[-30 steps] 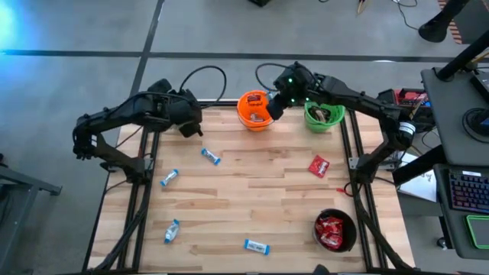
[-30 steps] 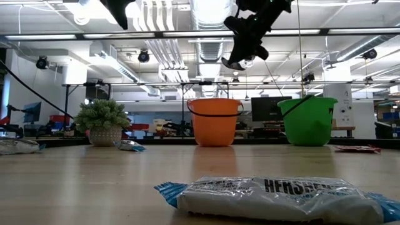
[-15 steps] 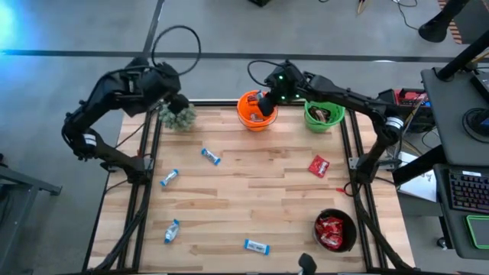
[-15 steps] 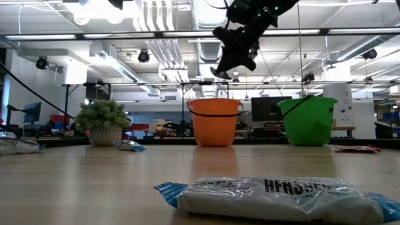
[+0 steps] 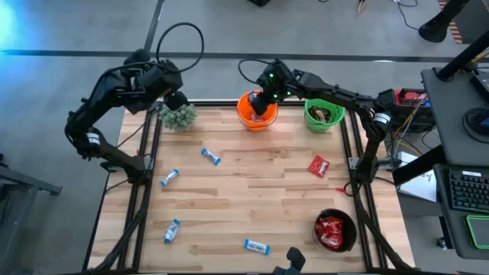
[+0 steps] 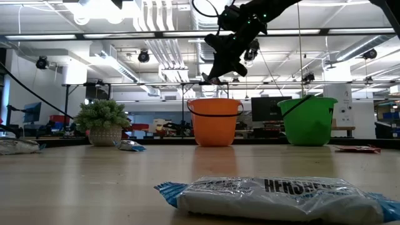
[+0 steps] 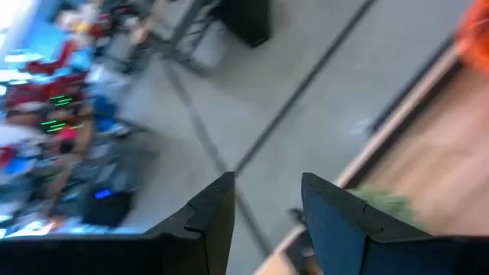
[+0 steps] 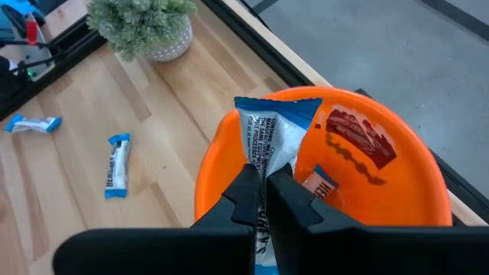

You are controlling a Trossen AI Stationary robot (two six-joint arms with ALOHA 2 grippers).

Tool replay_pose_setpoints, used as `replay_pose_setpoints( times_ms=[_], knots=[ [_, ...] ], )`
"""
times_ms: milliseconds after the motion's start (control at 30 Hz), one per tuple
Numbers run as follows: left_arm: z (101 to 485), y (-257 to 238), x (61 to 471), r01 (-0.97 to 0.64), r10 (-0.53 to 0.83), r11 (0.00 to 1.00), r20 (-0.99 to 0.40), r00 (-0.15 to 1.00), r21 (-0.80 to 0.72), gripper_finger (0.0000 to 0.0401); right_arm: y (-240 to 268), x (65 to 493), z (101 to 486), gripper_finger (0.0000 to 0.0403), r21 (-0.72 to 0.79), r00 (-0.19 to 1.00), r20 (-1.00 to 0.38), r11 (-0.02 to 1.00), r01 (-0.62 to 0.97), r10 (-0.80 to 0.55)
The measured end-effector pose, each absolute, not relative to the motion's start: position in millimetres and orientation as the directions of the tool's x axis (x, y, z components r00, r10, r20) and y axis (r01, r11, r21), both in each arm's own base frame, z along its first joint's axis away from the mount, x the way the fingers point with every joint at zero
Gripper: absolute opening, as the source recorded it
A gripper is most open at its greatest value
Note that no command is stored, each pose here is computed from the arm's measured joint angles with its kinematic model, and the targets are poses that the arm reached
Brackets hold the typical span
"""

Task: Organize candy in baskets
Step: Put the white chocolate into the orange bucket

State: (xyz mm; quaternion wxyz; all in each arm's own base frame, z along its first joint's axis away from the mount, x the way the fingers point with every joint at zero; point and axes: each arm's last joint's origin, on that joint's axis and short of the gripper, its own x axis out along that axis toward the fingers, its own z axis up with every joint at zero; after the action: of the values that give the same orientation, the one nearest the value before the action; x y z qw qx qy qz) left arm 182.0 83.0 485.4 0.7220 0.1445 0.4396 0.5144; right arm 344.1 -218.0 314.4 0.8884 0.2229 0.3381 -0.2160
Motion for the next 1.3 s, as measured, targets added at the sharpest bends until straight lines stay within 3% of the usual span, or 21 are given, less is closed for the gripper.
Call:
replay_pose_setpoints(
  times_ms=[100,333,600,1000,1300],
  knots=[
    [484.1,85.6,185.2,-0.617,0.898,0.360,-0.439,0.025,0.700,0.0134,-221.2,348.8,312.4,0.0009,0.252,0.678,-0.698,0.806,0.536,-0.232],
    [489.9,86.6,186.1,-0.665,0.903,0.344,-0.427,0.041,0.663,0.0134,-225.5,356.4,302.0,0.0010,0.257,0.661,-0.720,0.804,0.537,-0.212],
    [507.6,81.2,175.3,-0.718,0.878,0.412,-0.456,0.147,0.561,0.0136,-223.6,353.4,304.3,0.0044,0.220,0.640,-0.743,0.832,0.509,-0.195],
    [520.1,77.7,165.6,-0.711,0.879,0.427,-0.440,0.182,0.559,0.0185,-222.6,352.0,305.4,0.0145,0.199,0.635,-0.748,0.846,0.494,-0.195],
    [517.2,76.1,169.4,-0.676,0.811,0.545,-0.516,0.276,0.496,0.0191,-199.8,365.5,305.6,0.0155,0.213,0.647,-0.747,0.865,0.453,-0.155]
  ],
)
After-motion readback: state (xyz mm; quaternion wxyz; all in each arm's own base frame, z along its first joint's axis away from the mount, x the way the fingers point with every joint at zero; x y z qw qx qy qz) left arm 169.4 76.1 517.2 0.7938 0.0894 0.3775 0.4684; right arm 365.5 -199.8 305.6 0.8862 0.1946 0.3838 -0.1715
